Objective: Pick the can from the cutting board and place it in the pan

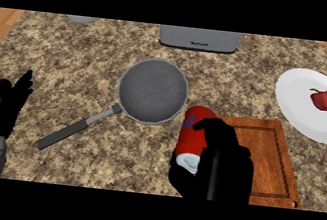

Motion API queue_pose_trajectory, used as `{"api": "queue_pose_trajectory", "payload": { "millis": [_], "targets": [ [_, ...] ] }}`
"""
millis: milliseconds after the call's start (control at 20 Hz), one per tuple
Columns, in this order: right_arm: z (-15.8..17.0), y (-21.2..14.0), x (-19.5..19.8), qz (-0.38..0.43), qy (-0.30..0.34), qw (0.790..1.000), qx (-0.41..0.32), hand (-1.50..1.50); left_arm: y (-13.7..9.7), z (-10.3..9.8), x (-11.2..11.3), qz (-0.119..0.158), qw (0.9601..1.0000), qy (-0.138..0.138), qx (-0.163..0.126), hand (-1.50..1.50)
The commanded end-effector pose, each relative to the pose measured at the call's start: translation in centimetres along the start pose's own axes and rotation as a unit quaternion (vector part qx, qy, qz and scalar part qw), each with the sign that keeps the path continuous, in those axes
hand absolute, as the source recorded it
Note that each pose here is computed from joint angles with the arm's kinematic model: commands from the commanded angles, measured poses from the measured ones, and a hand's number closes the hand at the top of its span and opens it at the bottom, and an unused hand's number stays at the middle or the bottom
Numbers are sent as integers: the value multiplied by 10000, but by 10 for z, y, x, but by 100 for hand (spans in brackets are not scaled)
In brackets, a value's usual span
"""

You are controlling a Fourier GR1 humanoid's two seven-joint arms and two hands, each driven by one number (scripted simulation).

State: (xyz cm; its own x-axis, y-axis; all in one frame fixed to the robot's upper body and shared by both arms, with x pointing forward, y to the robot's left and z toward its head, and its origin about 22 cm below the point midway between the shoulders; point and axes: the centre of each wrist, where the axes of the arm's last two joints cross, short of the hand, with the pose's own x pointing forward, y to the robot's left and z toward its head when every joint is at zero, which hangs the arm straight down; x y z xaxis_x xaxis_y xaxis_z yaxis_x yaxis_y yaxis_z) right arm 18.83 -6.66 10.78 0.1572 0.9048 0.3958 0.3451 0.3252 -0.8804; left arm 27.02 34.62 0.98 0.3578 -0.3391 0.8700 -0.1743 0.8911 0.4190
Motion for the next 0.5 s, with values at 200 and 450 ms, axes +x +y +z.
{"api": "queue_pose_trajectory", "payload": {
  "millis": [200, 450],
  "targets": [
    [-76, 33, 26, -858, 788, 9931, 95, 150, -20, 1, 21, 14, 9999, -48, -125, 0],
    [-108, 77, 26, -875, 935, 9914, 272, 150, -15, 0, 11, -13, 9999, -85, -147, 0]
  ]
}}
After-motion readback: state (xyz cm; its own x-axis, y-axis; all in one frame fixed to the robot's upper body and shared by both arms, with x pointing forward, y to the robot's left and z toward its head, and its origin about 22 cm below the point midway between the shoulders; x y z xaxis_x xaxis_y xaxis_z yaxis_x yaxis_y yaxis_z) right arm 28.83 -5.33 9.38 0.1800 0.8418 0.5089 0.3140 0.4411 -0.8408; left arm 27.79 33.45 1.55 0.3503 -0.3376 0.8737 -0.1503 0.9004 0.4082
